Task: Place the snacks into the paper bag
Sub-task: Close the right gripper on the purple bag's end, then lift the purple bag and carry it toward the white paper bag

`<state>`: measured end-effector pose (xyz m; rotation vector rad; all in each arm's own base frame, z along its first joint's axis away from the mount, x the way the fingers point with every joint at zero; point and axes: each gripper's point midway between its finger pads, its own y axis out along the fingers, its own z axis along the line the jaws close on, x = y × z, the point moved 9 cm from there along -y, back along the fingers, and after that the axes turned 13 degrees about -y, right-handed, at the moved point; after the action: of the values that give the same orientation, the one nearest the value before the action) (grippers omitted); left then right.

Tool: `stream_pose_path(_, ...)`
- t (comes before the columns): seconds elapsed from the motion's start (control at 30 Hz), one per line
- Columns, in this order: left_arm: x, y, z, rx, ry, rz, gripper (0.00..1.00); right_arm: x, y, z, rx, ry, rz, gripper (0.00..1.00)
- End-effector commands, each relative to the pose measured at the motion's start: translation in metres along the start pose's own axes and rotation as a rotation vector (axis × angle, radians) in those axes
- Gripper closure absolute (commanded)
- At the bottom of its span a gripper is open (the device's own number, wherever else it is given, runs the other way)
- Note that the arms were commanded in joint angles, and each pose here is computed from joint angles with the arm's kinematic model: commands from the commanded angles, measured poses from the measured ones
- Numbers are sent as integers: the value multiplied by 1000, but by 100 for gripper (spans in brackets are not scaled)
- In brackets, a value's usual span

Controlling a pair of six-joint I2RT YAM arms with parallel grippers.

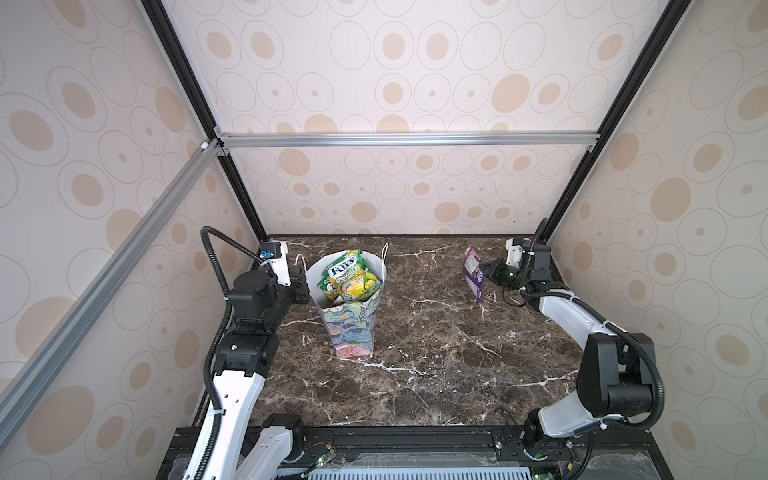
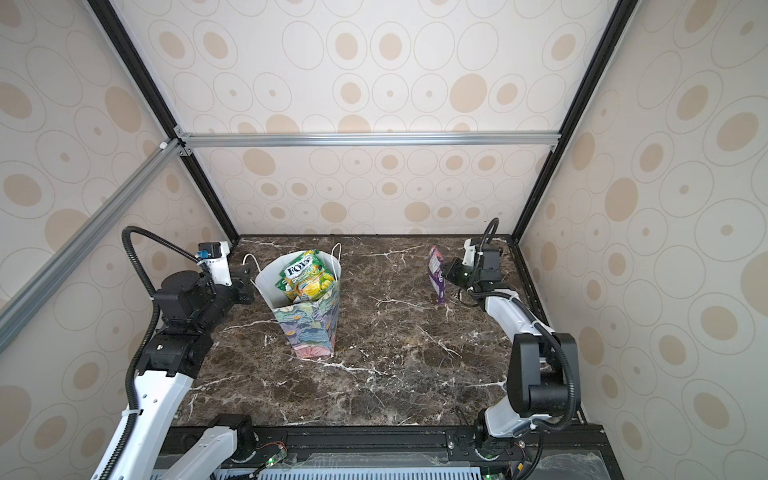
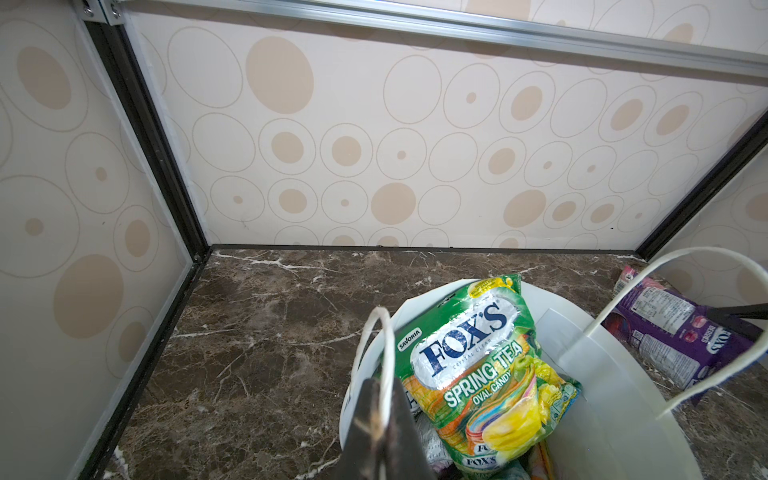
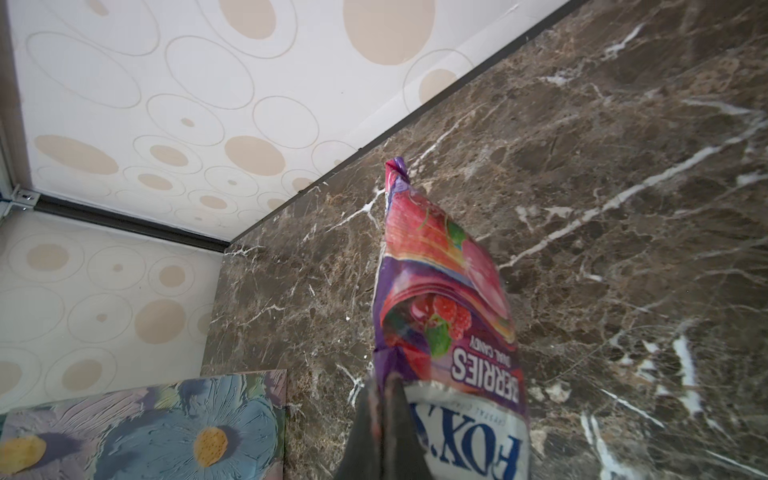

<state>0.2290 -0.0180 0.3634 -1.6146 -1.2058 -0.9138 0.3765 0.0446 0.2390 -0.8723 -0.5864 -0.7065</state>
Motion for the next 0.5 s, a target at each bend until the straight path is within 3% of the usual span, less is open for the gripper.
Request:
stream_pose_path(0.0,14,-6,-4,-18,12,-70,95,22,-22,29,41,-90,-68,100)
stream_pose_path(0.47,16,-10,-5,-23,13,-82,95,52,-84,128,150,-332,-178,100)
